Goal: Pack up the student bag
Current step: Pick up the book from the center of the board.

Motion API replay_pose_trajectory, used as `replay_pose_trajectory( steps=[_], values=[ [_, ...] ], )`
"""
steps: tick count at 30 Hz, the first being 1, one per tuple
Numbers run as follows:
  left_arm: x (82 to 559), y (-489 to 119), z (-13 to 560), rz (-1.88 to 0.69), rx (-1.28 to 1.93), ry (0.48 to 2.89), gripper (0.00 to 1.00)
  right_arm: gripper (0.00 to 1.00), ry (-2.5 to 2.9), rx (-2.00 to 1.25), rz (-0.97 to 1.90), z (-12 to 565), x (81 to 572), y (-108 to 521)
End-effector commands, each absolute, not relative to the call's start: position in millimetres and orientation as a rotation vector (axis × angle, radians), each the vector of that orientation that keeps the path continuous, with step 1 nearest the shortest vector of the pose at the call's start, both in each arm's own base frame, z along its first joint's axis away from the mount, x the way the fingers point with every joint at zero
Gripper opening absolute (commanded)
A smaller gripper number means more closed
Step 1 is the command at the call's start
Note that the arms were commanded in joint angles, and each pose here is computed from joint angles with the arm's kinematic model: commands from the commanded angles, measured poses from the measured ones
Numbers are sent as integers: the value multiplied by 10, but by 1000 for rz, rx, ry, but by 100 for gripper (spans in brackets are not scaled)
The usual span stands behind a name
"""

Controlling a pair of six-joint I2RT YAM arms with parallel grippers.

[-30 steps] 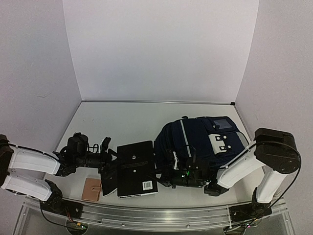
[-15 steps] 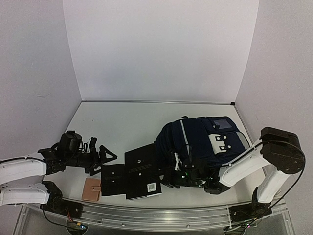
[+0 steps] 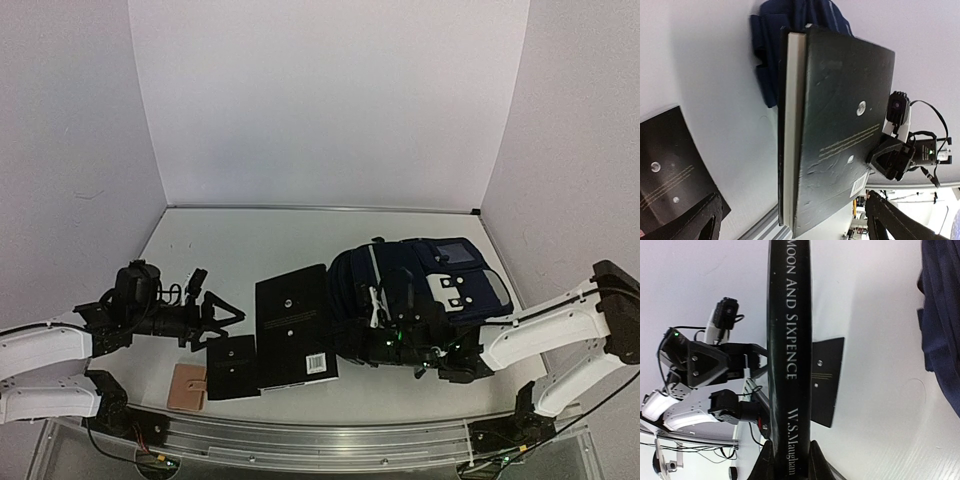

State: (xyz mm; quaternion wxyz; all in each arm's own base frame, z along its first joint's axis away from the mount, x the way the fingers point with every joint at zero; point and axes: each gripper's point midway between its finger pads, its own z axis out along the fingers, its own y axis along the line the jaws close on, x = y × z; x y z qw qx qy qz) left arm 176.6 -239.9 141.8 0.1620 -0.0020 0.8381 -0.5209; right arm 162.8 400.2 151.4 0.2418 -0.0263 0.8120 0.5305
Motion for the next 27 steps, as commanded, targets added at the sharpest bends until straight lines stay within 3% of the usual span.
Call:
replay_pose_trajectory(
  steps=[1,7,14,20,27],
  values=[
    [1793,-2627,2156,-1645,259,2157,100,0,1851,-85,1652,2860,1695,4016],
    [1691,-2785,2633,-1790,427,2004,100,0,1754,-124,1720,3296,1605,3932],
    [1647,-2861,2909,-1896,491,1883,96,0,1731,-175,1742,3395,1541,3946],
    [1704,-2909,2922,-1928,450,1872,73,0,1725,-193,1754,3421,1517,3954],
    [1740,-2901,2874,-1949,395,1862,26,1,1763,-140,1689,3294,1583,3854]
  ],
)
